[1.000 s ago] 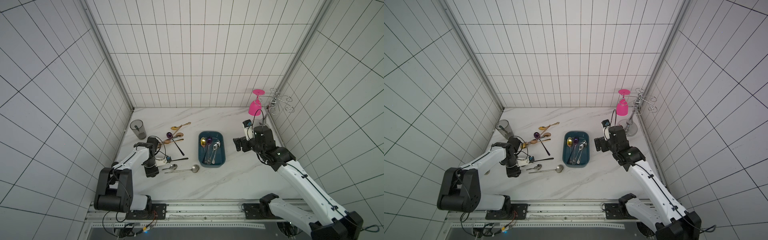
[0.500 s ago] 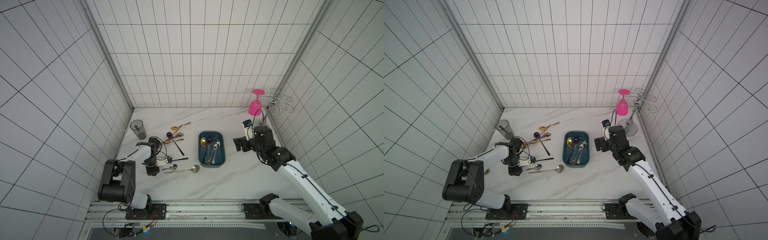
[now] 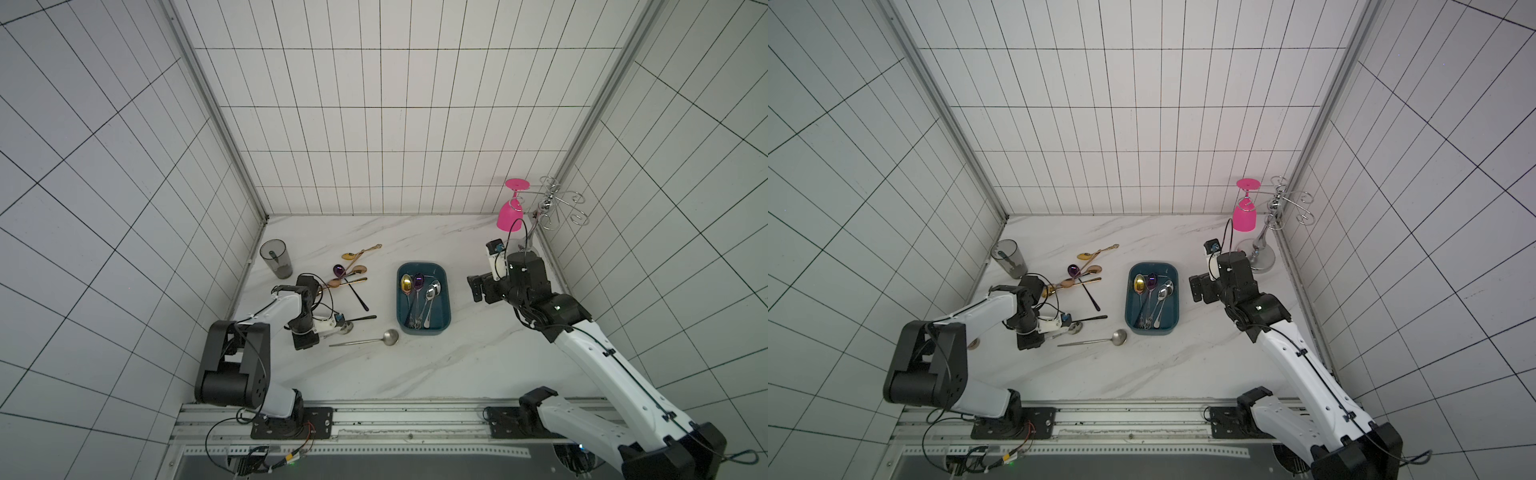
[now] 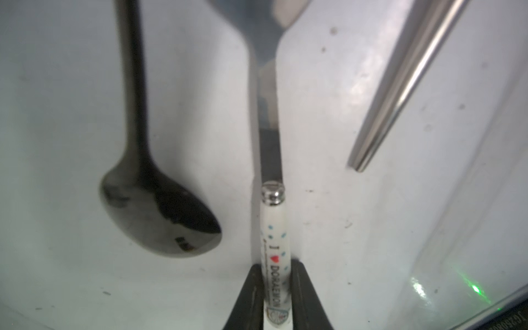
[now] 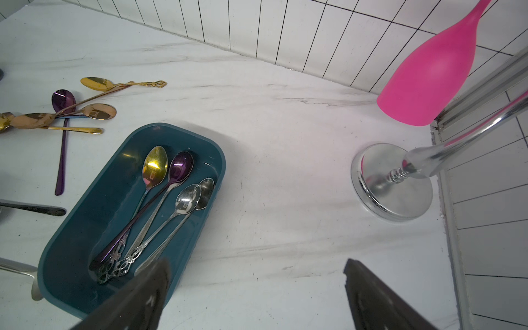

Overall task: Put the spoon into the storage box
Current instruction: Pick up the spoon from the center of the board, then place the spoon in the storage box.

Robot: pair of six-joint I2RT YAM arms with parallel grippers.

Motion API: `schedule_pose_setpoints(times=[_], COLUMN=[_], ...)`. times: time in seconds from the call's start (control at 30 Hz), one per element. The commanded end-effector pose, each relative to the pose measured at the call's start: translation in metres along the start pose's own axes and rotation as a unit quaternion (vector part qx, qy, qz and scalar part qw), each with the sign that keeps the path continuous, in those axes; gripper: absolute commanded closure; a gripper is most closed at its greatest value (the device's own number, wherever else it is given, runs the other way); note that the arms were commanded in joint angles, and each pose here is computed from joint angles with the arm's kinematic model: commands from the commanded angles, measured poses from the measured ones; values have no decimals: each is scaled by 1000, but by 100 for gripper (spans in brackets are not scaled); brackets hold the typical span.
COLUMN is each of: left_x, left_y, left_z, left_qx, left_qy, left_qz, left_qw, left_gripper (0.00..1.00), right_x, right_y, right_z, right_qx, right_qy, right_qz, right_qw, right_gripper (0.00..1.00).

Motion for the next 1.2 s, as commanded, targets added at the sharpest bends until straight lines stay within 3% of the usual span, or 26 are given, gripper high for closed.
schedule_pose_setpoints(times=[0.0, 0.37, 0.6, 0.8, 0.97, 1.07, 1.17], left_x=[-19, -26, -9, 20, 36, 50, 57], left_y=[7, 40, 92, 160, 207, 222, 232], left_z=[-4, -56, -121, -181, -219, -237, -242], left_qx=[-24, -73, -184, -329, -400, -442, -464], left_qy=[-30, -5, 37, 96, 118, 98, 59], left_qz=[11, 22, -20, -55, -115, -184, -245], left_qw=[999, 997, 982, 938, 902, 873, 849], left_gripper=[86, 88, 88, 89, 89, 89, 89], right_x=[-6, -8, -3, 8, 32, 45, 61], right_y=[-5, -3, 8, 17, 20, 24, 32], right_z=[4, 2, -3, -2, 6, 9, 12], right_qx=[2, -3, -15, -18, -7, -9, -21], right_qy=[-11, -17, 0, 39, 109, 130, 153], right_qz=[7, 17, 94, 231, 358, 392, 404], right_qw=[1000, 1000, 995, 972, 927, 911, 902], right_gripper=[1, 1, 0, 8, 14, 4, 2])
Point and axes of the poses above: each gripper's point midway between its finger pads, its own z axis out along the fingers, its own x axis along the line the jaws close on, y = z × x, the point moved 2 cm from there along -z, back along the fingers, and after that the axes turned 9 degrees about z, right-handed, at the moved point
